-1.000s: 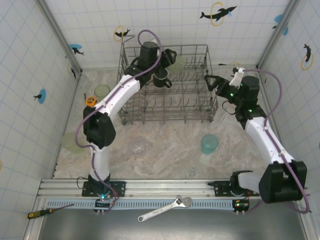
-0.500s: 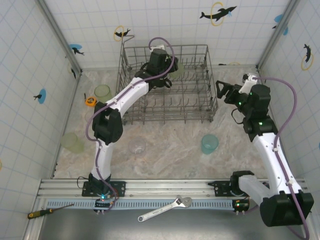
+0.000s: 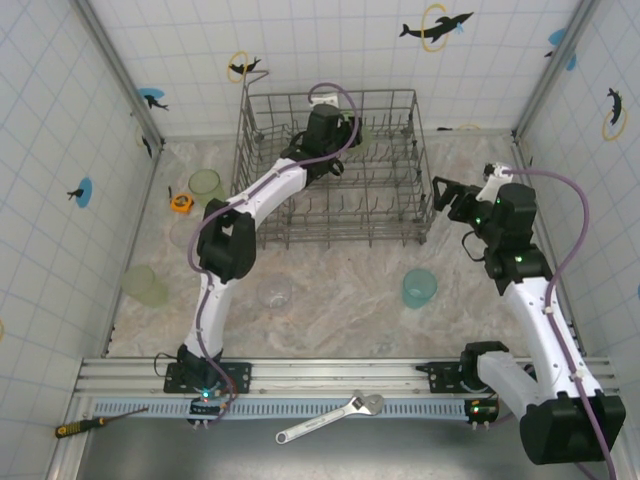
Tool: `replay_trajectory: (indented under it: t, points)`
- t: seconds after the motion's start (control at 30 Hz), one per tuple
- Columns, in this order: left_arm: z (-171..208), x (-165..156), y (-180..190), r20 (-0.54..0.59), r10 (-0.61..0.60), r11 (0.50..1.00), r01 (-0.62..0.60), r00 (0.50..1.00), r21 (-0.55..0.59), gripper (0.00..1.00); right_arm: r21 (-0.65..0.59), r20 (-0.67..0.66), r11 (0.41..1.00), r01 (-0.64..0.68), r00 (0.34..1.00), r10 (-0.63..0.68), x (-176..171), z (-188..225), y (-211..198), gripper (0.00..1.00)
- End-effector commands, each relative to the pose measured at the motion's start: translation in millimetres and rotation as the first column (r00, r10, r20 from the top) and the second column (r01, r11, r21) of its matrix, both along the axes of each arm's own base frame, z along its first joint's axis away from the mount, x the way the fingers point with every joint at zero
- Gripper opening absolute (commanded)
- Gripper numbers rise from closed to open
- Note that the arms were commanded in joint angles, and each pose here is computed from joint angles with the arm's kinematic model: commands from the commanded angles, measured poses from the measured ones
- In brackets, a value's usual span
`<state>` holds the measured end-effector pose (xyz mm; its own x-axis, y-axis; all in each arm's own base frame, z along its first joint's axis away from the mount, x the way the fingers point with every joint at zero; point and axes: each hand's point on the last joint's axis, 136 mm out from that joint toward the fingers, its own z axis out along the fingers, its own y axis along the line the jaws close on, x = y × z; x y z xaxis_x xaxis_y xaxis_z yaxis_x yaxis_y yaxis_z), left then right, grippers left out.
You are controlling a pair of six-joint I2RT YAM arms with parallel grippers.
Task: Load the cups into the dish rack
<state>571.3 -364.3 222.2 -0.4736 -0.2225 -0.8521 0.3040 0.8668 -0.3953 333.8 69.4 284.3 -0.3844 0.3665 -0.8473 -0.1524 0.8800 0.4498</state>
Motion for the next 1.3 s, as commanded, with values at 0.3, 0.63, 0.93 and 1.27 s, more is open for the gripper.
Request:
replay_trajectory:
  t: [0.3, 0.63, 0.93, 1.27]
  points:
    - [-11.7, 15.7, -20.6, 0.072, -0.02, 1.0, 0.021, 0.997, -0.01, 0.0, -0.046, -0.014, 0.999, 0.008, 1.0, -0.008, -13.2, -7.3, -4.4, 1.0]
    - [-46.7, 20.1, -21.5, 0.063, -0.008, 0.995, 0.002, 0.998, 0.099, 0.0, -0.067, -0.02, 0.998, 0.021, 1.0, -0.022, -18.4, -8.3, -7.9, 1.0]
    - [-53.0, 15.8, -30.2, 0.131, -0.029, 0.974, -0.002, 0.991, 0.226, 0.62, -0.062, -0.02, 0.998, 0.016, 1.0, -0.017, -16.1, -7.7, -5.7, 1.0]
    - [-28.8, 3.6, -43.8, 0.177, -0.066, 0.985, 0.035, 0.982, 0.169, 0.97, -0.064, -0.02, 0.998, 0.009, 1.0, -0.01, -14.9, -6.7, -3.4, 1.0]
